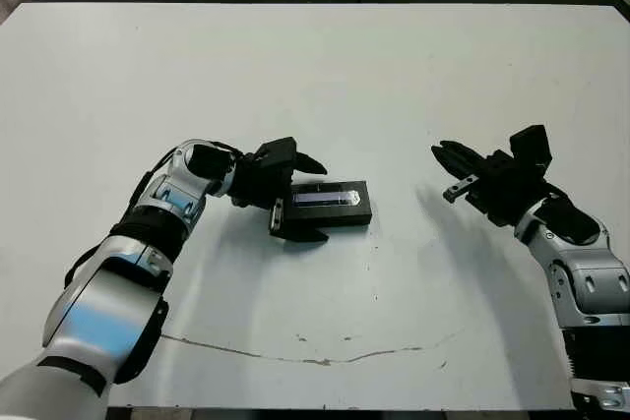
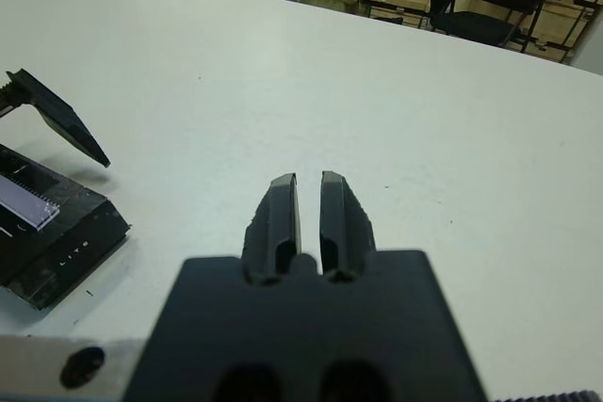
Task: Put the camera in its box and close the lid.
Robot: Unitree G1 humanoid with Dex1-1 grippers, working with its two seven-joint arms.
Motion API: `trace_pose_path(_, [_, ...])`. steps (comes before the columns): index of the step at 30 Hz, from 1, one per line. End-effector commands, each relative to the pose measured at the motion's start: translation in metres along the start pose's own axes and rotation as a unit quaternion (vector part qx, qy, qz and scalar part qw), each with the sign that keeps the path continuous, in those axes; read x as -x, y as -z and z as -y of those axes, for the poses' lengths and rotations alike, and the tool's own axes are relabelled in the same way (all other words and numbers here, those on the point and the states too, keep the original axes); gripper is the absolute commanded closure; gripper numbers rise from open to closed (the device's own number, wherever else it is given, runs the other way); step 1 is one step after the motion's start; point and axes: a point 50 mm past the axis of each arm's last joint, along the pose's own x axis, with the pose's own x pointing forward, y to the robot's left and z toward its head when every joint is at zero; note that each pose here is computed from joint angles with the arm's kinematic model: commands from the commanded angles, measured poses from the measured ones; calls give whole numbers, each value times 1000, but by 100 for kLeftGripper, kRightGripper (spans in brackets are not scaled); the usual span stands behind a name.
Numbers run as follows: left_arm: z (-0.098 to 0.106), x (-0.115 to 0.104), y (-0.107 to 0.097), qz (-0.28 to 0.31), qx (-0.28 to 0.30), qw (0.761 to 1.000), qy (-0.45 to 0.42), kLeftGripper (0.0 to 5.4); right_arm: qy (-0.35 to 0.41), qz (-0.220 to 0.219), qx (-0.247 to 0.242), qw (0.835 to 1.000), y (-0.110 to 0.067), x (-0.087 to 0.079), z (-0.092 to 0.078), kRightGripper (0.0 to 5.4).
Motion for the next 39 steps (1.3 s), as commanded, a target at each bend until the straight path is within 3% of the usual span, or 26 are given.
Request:
trace_pose_path(1, [10, 0, 19, -34, 28, 999, 14, 1, -1, -18, -10, 1000, 9, 3, 1, 540])
trace_pose_path(8, [11, 4, 18, -14, 25, 1000, 2, 1, 2, -20, -7, 1000, 9, 3, 0, 540])
trace_pose_path(15, [8, 21, 5, 84, 58, 995, -15, 1, 1, -24, -8, 1000, 10, 4, 1, 540])
trace_pose_path(20, [8, 29, -10, 131, 34, 990, -34, 1, 1, -23, -12, 1000, 11, 3, 0, 540])
trace_pose_path(33, [14, 28, -20, 151, 14, 987, -52, 1, 2, -20, -15, 1000, 12, 3, -1, 540])
trace_pose_path(36, [16, 26, -20, 194, 53, 976, -89, 1, 4, -23, -7, 1000, 11, 3, -2, 540])
trace_pose_path(39, [21, 20, -21, 220, 99, 952, -188, 10, 4, -22, -6, 1000, 11, 3, -2, 540])
